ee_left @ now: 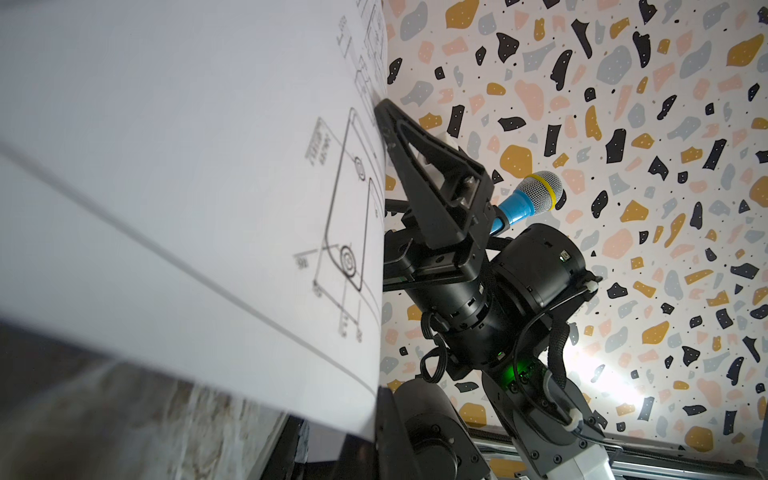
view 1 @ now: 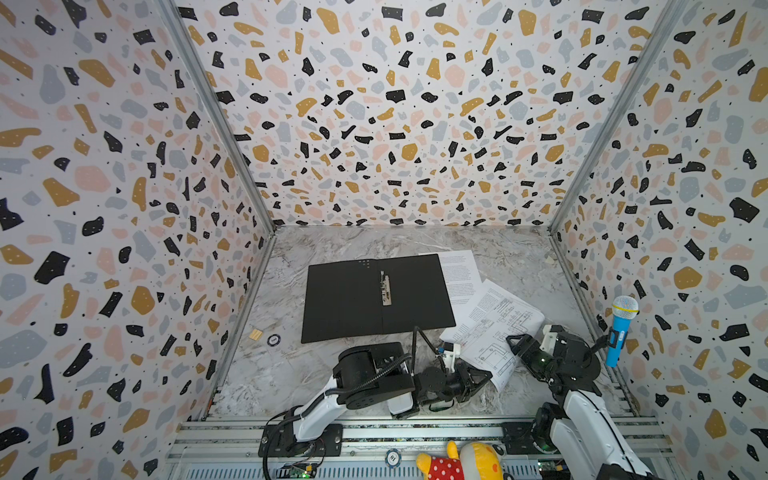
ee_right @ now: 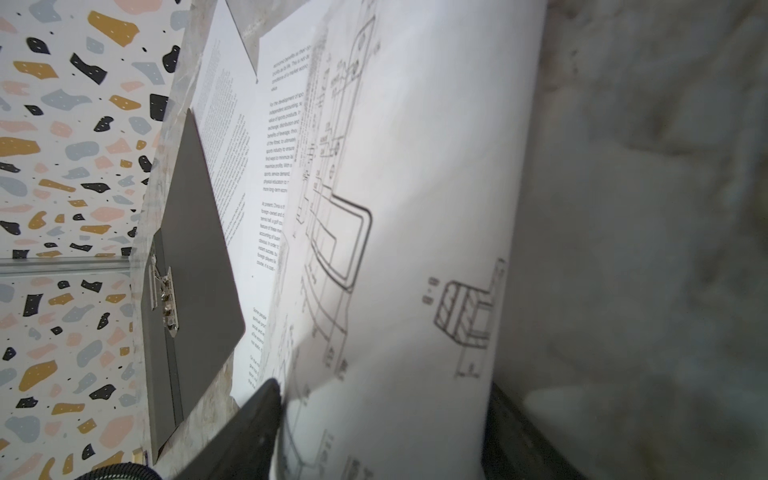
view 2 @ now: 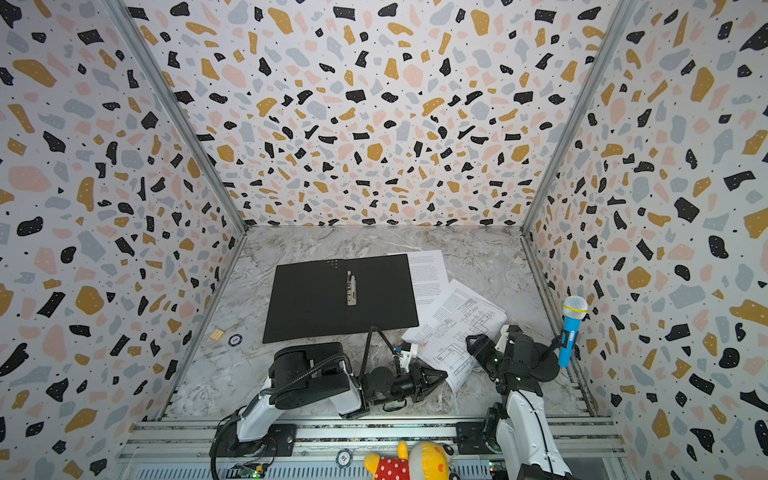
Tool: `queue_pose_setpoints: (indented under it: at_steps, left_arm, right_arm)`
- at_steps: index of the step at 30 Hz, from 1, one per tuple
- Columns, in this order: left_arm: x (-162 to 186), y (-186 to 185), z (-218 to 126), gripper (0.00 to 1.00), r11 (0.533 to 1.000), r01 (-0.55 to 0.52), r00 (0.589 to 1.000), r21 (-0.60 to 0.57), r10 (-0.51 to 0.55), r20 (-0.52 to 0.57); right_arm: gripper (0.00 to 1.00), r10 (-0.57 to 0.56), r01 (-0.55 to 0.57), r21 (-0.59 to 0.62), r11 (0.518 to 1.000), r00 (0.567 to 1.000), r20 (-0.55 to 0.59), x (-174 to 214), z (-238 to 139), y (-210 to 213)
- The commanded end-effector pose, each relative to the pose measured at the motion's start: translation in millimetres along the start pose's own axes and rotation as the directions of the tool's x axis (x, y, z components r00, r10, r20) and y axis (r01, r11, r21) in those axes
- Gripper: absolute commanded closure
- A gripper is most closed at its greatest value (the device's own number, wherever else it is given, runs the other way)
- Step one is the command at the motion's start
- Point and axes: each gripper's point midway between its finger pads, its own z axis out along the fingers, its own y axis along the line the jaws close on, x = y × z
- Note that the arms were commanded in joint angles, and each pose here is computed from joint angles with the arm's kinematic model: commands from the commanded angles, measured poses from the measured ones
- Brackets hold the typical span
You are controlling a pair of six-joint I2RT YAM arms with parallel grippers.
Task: Put the files into the folder
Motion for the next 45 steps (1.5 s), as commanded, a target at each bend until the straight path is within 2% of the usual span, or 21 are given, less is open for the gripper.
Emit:
queue_pose_setpoints:
  at_steps: [1, 7, 12, 15, 22, 25, 29, 33, 39, 45]
  left_arm:
    - [2.0, -27.3, -1.1, 0.97, 0.994, -0.006, 1.0, 0.107, 0.005, 0.002]
    - [7.1, -60.9, 3.2, 0.98, 0.987, -0.05, 0.999, 0.152, 0.052, -0.009]
    - [7.8, -96.6, 9.2, 0.98, 0.977, -0.131, 0.991, 0.169, 0.134, -0.01]
    - [-3.5, -117.5, 8.7, 0.98, 0.966, -0.196, 0.98, 0.166, 0.196, 0.017]
    - [-55.7, -151.2, -3.3, 0.98, 0.926, -0.37, 0.926, 0.075, 0.361, 0.114]
    - [-84.0, -169.6, -5.3, 0.98, 0.881, -0.473, 0.873, 0.003, 0.468, 0.135]
    - [-124.8, -201.9, -14.0, 0.98, 0.782, -0.614, 0.767, -0.108, 0.624, 0.152]
    - [-175.1, -242.8, -27.5, 0.98, 0.689, -0.698, 0.664, -0.195, 0.725, 0.18]
    - [-235.7, -295.7, -38.0, 0.98, 0.588, -0.758, 0.55, -0.282, 0.809, 0.209]
    - [-274.5, -313.3, -48.8, 0.98, 0.514, -0.777, 0.455, -0.362, 0.857, 0.241]
  right_arm:
    - [0.19, 0.009, -0.009, 0.026, 1.0, 1.0, -0.018, -1.3, -7.0, 2.5]
    - [0.12, -0.006, 0.006, -0.009, 1.0, 1.0, -0.012, -9.6, -17.2, 20.1]
    - [0.07, -0.03, 0.031, -0.061, 0.998, 0.999, 0.018, -23.4, -31.4, 44.4]
    - [0.0, -0.06, 0.064, -0.087, 0.994, 0.997, 0.042, -34.7, -41.8, 61.0]
    - [0.01, -0.111, 0.122, -0.184, 0.975, 0.991, 0.069, -53.7, -54.2, 97.5]
    - [0.01, -0.128, 0.143, -0.227, 0.963, 0.989, 0.077, -62.5, -57.4, 113.2]
    - [0.01, -0.139, 0.16, -0.278, 0.947, 0.986, 0.093, -77.3, -61.7, 133.9]
    - [0.01, -0.139, 0.168, -0.315, 0.934, 0.984, 0.113, -91.9, -64.2, 150.5]
    - [0.01, -0.14, 0.175, -0.346, 0.922, 0.982, 0.123, -102.1, -63.9, 162.2]
    - [0.01, -0.147, 0.176, -0.354, 0.919, 0.983, 0.109, -99.2, -58.8, 160.7]
